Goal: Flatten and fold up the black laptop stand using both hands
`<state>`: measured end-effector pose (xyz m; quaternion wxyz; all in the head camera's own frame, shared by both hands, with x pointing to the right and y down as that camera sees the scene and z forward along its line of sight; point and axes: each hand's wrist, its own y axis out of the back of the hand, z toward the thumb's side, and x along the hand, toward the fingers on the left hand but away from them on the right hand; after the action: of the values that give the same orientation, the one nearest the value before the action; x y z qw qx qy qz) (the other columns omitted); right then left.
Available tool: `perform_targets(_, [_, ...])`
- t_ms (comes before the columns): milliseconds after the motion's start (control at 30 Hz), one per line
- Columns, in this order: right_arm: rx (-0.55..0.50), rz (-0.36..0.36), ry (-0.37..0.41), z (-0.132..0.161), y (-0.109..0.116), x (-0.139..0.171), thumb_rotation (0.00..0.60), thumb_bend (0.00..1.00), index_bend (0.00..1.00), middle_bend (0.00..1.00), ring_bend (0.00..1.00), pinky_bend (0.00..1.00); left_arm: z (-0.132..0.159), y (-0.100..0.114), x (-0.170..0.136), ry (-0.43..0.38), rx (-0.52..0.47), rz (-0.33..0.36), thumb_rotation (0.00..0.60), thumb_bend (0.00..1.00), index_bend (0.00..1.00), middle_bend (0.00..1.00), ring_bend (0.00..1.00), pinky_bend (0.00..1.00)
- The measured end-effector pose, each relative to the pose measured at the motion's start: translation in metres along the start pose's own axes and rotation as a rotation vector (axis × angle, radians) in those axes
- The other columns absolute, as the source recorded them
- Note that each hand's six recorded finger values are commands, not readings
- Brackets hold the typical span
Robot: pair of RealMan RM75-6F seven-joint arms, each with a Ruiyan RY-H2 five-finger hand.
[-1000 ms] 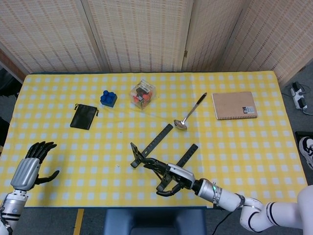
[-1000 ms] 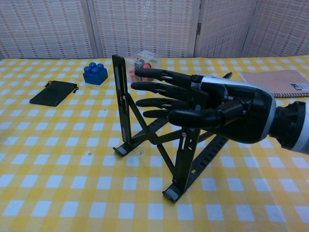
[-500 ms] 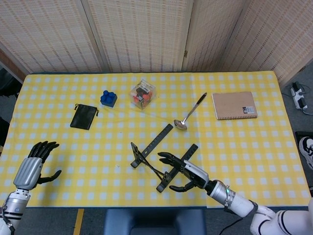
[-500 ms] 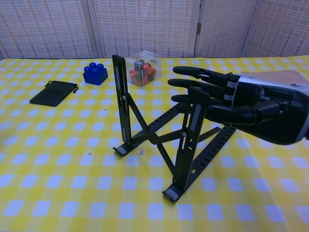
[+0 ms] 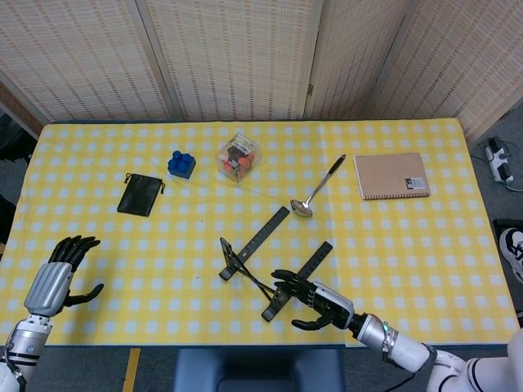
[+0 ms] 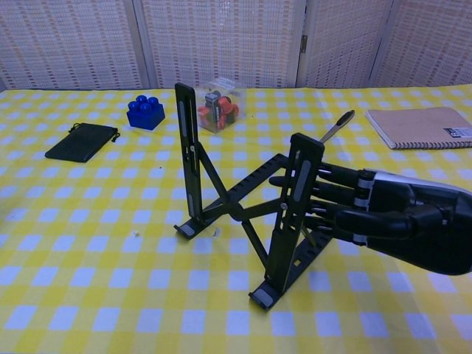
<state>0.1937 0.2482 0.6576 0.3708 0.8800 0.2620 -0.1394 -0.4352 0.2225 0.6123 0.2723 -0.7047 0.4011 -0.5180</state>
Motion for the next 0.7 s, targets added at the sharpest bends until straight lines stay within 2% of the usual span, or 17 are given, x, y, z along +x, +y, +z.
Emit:
perform_targets(267, [-0.060,0.023,-0.044,-0.016,-0.003,-0.010,0.600,0.34,0.00,0.00,0.03,0.00,0.003,0.001,0.001,-0.005,0.004,-0.001,0.600,0.29,0.19,0.17,0.09,0.00])
perform_targets(700, [-0.099,0.064,-0.091,-0.030,-0.010,-0.019,0.600,0.34,0.00,0.00,0.03,0.00,0.003,0.000,0.001,-0.004,0.005,-0.004,0.600,0.29,0.19,0.17,0.09,0.00])
